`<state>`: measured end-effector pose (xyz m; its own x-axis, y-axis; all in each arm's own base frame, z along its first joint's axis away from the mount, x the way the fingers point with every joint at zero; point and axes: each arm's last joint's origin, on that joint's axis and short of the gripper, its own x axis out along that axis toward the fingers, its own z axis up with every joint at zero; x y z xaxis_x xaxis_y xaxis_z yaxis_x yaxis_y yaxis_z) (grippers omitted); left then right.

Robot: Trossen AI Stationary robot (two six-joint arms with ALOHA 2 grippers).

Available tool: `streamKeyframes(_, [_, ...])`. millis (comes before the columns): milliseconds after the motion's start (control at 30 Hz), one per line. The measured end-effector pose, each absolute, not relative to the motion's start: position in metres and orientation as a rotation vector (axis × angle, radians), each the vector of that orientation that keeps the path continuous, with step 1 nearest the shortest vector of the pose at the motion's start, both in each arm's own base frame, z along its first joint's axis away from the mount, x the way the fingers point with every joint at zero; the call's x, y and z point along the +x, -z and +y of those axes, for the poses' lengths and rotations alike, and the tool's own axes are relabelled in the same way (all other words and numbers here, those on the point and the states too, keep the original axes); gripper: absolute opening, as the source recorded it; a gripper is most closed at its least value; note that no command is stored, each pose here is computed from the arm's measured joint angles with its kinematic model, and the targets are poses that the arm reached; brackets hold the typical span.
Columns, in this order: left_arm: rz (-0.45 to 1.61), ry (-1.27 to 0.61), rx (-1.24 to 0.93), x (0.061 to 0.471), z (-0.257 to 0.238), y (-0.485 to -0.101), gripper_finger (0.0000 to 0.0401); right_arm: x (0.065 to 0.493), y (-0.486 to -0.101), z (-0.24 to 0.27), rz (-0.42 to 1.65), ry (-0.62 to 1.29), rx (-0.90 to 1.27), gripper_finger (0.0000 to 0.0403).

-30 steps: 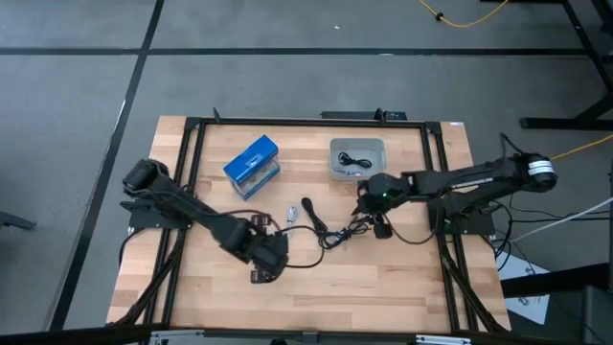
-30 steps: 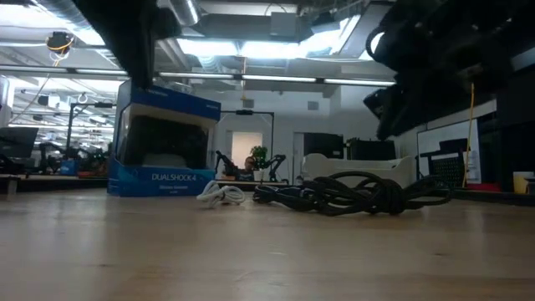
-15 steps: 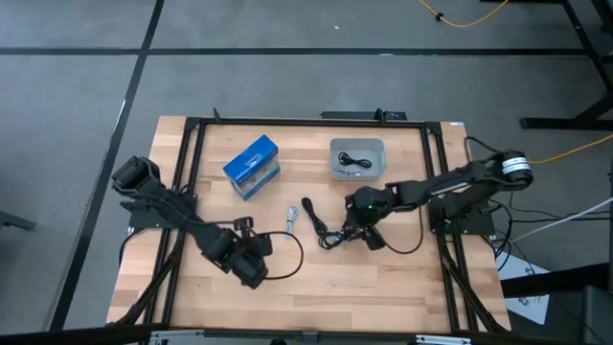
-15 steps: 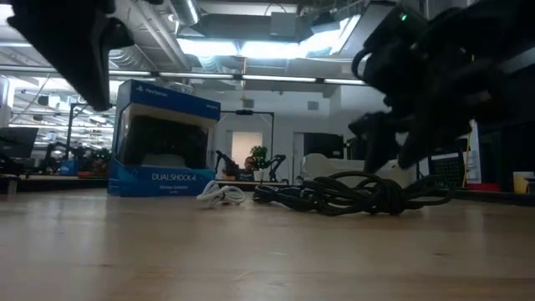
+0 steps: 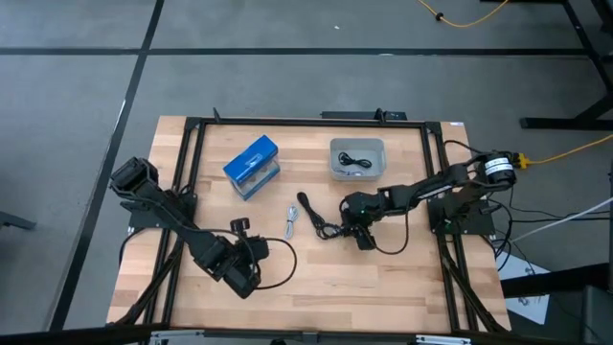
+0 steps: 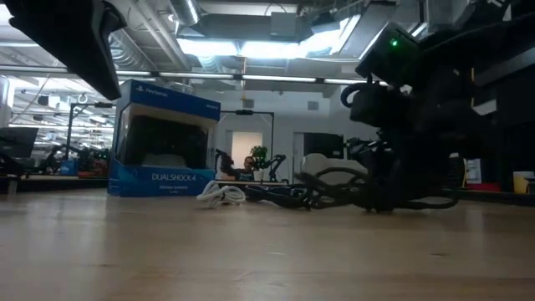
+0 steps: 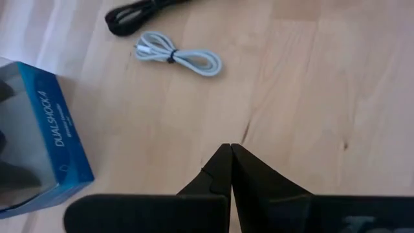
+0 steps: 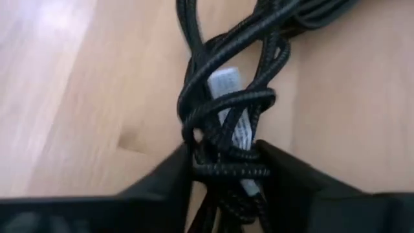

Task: Pick and place USB-C Cables
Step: Put the bottom black charger cable into the gray bin

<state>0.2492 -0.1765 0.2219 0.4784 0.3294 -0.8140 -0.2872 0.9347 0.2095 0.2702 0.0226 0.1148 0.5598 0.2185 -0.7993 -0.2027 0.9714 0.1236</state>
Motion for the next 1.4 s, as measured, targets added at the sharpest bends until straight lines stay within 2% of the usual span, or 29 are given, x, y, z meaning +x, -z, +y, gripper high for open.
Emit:
streamKeyframes(100, [0.987,-0.392,0.056,0.250,-0.175,-0.222,0.0000,0.268,-0.122,0.022,0.941,-0.202,0.092,0.0091])
streamKeyframes(333, [0.979,-0.410,0.039,0.251,-0.174,-0.222,0.0000,0.248,-0.164,0.022,0.898,-0.168,0.170,0.0091])
streamKeyframes(400, [0.979,-0.411,0.038,0.251,-0.174,-0.222,0.0000,0.239,-0.180,0.019,0.876,-0.110,0.081,0.0091])
streamKeyframes(600, [0.968,-0.422,0.029,0.253,-0.172,-0.223,0.0000,0.219,-0.224,-0.010,0.754,0.341,-0.268,0.0091])
streamKeyframes(700, [0.963,-0.438,0.028,0.255,-0.169,-0.223,0.0000,0.215,-0.235,-0.030,0.713,0.472,-0.361,0.0091])
streamKeyframes(833, [0.962,-0.456,0.025,0.259,-0.163,-0.223,0.0000,0.213,-0.232,-0.060,0.767,0.469,-0.382,0.0091])
streamKeyframes(1033, [0.964,-0.476,0.017,0.262,-0.157,-0.223,0.0000,0.213,-0.207,-0.103,0.876,0.431,-0.281,0.0091])
streamKeyframes(1233, [0.964,-0.477,0.016,0.263,-0.157,-0.223,0.0000,0.220,-0.192,-0.129,0.850,0.450,-0.219,0.0091])
streamKeyframes(1300, [0.963,-0.478,0.015,0.263,-0.157,-0.223,0.0000,0.221,-0.188,-0.130,0.858,0.429,-0.207,0.0116])
streamKeyframes(1400, [0.963,-0.478,0.015,0.263,-0.157,-0.223,0.0000,0.222,-0.182,-0.131,0.889,0.428,-0.197,0.0192])
